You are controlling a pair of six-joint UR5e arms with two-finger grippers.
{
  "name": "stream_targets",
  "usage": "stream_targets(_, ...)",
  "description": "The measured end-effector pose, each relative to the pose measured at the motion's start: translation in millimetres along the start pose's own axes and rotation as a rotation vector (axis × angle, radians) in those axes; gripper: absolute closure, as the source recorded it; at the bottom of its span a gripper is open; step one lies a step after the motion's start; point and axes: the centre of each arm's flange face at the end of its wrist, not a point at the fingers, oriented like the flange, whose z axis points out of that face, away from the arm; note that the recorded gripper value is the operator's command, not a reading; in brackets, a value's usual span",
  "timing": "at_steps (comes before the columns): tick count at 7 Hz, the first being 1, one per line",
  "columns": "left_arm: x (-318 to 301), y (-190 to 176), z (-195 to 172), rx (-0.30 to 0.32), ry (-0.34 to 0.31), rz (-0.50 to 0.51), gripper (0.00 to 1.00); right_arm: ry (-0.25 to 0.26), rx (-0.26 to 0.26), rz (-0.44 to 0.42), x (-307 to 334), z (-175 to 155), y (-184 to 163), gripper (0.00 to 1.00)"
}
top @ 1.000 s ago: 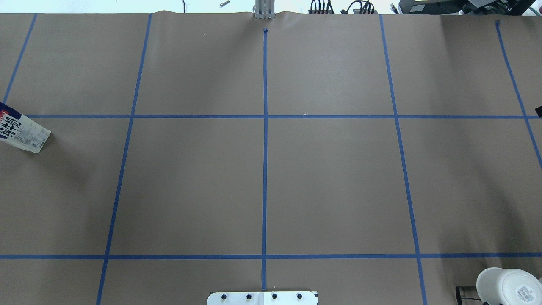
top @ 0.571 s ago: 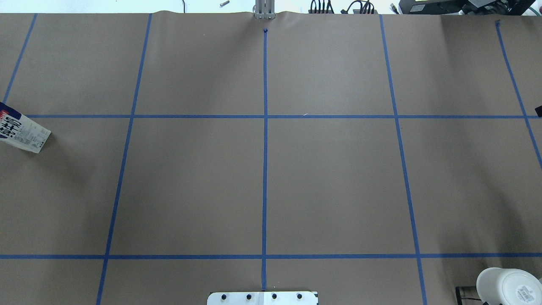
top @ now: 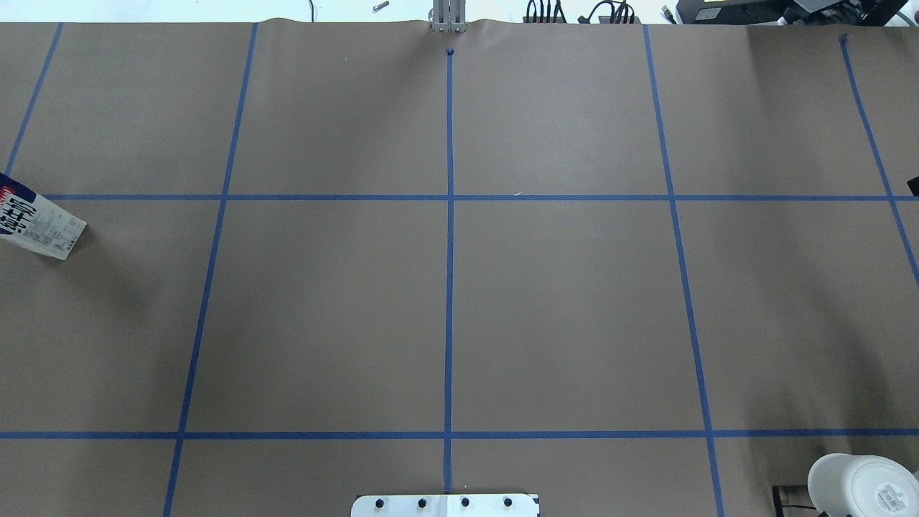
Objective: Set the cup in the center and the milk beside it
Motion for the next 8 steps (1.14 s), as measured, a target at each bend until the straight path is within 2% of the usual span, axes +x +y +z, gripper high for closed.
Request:
stream_targets(2,-0.2,2.2,-0.1,0.005,0.021,0.005,0.02,0.005,-0.009,0.008,3.5,3.1,5.1,0.00)
stream_targets(4,-13.1,20.0,6.3,-0.042,0.044,-0.034,0.02,0.020,-0.047,0.043,24.1,14.5,30.3,0.00)
stream_targets(5,-18.6,24.3,10.3,-0.056,0.045,-0.055,0.02,0.032,-0.068,0.043,53.0,19.1,49.7,0.00)
stream_targets(8,-16.9,23.2,11.7,-0.055,0.063,-0.122,0.02,0.004,-0.105,0.011,194.3,32.7,128.6,0.00)
